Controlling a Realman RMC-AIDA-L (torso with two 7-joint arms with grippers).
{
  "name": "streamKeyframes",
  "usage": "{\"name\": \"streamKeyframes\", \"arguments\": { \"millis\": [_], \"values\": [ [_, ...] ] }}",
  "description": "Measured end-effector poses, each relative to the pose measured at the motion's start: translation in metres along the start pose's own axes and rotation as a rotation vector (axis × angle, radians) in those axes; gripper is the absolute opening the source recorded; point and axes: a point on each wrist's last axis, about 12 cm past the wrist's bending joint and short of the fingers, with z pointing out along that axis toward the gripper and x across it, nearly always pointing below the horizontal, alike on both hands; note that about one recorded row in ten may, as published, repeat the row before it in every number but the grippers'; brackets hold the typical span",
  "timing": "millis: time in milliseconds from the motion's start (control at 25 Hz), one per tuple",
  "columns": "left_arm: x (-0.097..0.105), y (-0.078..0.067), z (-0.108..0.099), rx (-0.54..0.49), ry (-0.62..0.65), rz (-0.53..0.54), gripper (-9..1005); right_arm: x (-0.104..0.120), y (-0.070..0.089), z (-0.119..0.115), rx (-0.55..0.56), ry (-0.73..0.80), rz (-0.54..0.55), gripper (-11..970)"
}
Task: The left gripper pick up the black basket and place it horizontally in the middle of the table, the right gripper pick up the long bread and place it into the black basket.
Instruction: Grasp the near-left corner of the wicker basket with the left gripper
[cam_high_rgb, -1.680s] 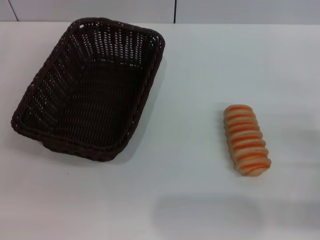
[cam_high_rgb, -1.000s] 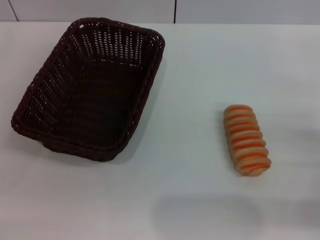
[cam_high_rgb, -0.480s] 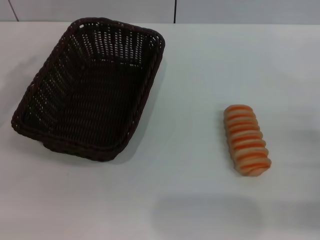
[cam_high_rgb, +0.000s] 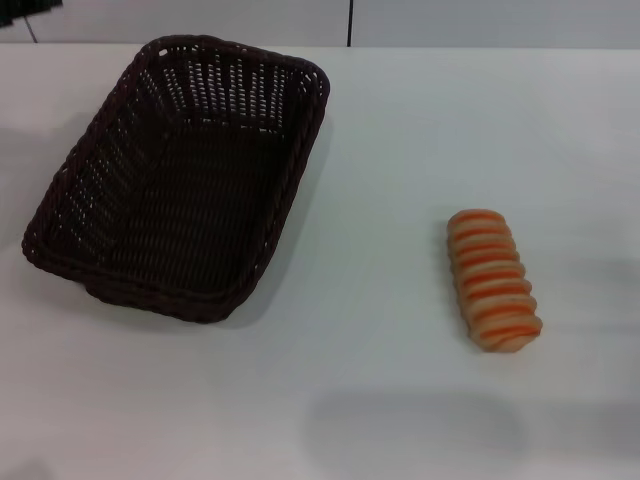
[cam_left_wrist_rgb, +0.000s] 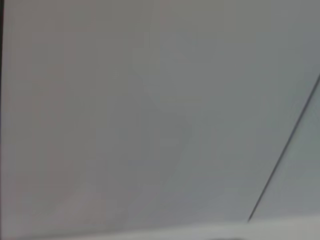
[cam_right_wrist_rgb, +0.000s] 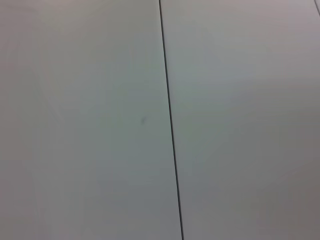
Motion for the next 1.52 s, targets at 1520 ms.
{"name": "streamKeyframes", "arguments": {
  "millis": [1520],
  "values": [
    [0.024,-0.028,0.068,-0.132,0.449,0.190,590,0.000,0.001,0.005,0.004,-0.004,-0.003,698]
  ]
}}
